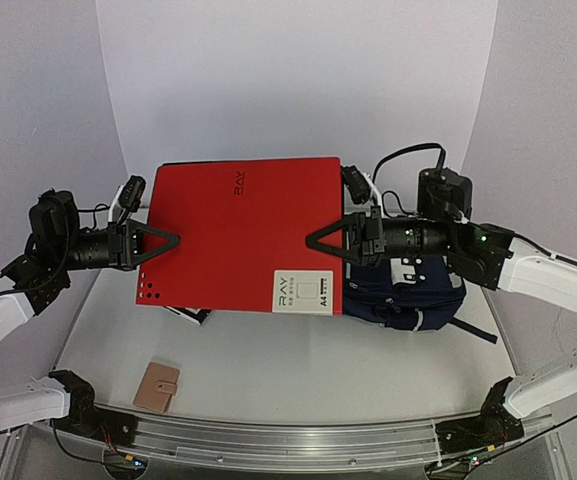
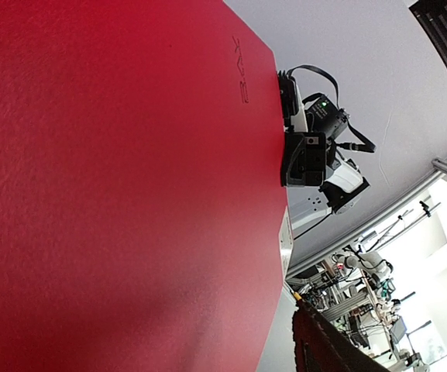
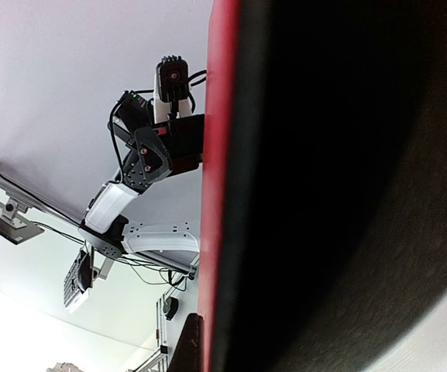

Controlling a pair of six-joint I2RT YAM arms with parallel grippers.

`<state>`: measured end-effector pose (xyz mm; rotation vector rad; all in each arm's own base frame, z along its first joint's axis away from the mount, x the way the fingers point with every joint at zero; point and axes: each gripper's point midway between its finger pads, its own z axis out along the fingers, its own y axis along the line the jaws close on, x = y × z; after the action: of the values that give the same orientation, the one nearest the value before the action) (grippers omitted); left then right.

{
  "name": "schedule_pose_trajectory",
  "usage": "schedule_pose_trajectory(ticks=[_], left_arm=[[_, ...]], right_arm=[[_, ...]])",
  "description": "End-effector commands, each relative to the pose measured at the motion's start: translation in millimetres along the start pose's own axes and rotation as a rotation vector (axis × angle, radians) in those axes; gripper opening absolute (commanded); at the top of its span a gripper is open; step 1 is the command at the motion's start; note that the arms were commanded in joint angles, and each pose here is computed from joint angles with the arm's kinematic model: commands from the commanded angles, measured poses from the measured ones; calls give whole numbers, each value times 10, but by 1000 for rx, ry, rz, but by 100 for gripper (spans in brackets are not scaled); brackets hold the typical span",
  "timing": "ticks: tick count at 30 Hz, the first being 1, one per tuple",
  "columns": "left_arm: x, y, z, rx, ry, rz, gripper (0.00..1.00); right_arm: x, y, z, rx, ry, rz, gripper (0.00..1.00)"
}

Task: Pack the student bag
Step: Pick up the files from the center of the board.

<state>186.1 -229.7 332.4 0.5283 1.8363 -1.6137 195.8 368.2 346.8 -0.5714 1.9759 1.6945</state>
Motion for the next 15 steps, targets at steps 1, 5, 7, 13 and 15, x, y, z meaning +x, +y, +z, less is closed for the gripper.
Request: schedule_pose_trajectory(ticks=[1,5,7,13,15], left_arm=[[-54,-158,-75,11,-13,47,65],[-65,-150,-84,3,-17,46,50],[-56,-140,-87,2,-17,41,46],[-50,-124,-96,-3,-19,34,39],[-52,-123,-101,-6,-22,33,27]], right_arm=[[-209,369,-171,-98,-88,-102,0],[-171,371,-173,-107,-73,-104,0],[-145,372,-169,-112,-60,-107,0],[-55,344,-173,-114,-28,-118,0],[-37,317,-174,-106,-25,-116,0]])
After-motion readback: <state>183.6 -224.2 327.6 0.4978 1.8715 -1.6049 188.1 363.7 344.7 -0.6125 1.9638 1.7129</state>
